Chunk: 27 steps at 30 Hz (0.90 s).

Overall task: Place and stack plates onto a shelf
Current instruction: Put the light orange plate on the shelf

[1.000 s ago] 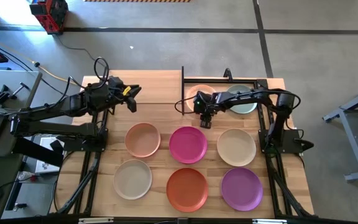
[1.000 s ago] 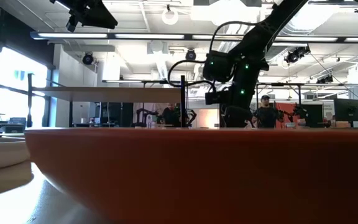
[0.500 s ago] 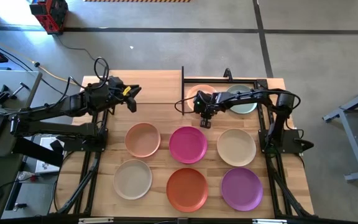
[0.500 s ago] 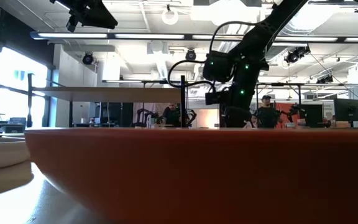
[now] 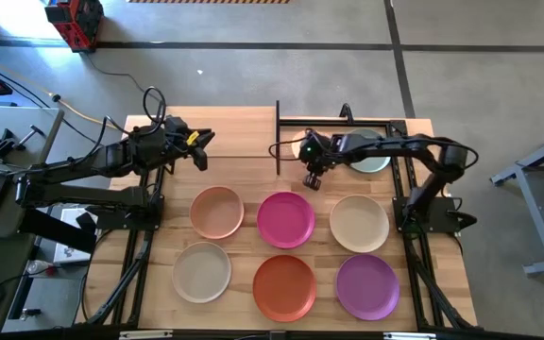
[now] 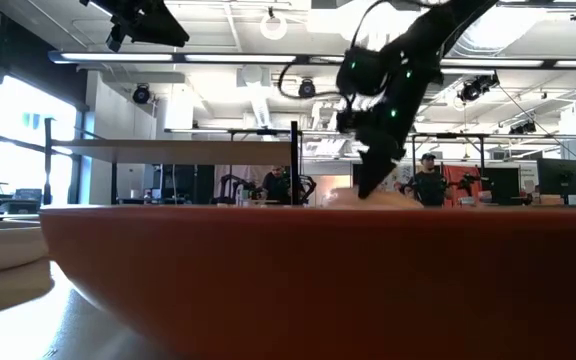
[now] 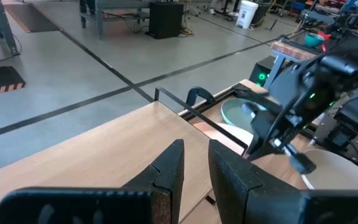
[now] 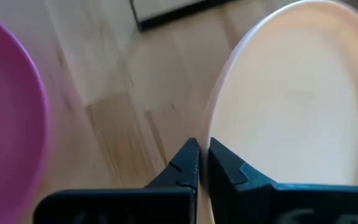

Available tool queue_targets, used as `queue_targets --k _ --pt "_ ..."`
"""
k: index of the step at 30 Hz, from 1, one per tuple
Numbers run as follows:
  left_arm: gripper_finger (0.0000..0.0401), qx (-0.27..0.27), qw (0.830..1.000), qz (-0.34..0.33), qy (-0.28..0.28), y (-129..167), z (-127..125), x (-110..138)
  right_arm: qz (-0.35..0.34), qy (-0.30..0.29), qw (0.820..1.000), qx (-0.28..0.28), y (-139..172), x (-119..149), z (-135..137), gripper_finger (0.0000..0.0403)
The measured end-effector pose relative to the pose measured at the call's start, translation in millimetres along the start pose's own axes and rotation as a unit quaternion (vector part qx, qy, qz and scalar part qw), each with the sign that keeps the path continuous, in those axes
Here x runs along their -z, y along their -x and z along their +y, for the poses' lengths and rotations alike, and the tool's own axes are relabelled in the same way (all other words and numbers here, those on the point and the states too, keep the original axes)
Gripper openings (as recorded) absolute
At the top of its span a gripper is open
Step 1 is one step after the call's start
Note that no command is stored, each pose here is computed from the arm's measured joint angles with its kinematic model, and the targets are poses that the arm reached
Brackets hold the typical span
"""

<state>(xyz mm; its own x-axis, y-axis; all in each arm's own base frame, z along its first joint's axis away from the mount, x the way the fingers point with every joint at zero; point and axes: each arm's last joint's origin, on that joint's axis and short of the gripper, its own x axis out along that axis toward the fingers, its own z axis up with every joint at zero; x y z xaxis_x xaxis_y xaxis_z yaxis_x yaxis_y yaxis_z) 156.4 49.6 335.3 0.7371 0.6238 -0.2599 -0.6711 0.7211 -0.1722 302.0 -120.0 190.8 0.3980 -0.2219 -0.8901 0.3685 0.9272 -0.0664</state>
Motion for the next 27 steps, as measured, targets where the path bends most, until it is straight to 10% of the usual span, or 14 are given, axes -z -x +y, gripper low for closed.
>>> queue_targets --k 17,27 --pt "0.0062 0.0 1.0 0.0 0.0 0.0 0.0 0.0 -0.209 -0.043 0.971 0.104 97.9 -15.6 -12.2 0.0" --pt "0.0062 0.0 1.0 0.0 0.0 0.0 0.0 0.0 -0.474 0.034 0.87 0.131 140.6 -55.7 -14.2 0.0"
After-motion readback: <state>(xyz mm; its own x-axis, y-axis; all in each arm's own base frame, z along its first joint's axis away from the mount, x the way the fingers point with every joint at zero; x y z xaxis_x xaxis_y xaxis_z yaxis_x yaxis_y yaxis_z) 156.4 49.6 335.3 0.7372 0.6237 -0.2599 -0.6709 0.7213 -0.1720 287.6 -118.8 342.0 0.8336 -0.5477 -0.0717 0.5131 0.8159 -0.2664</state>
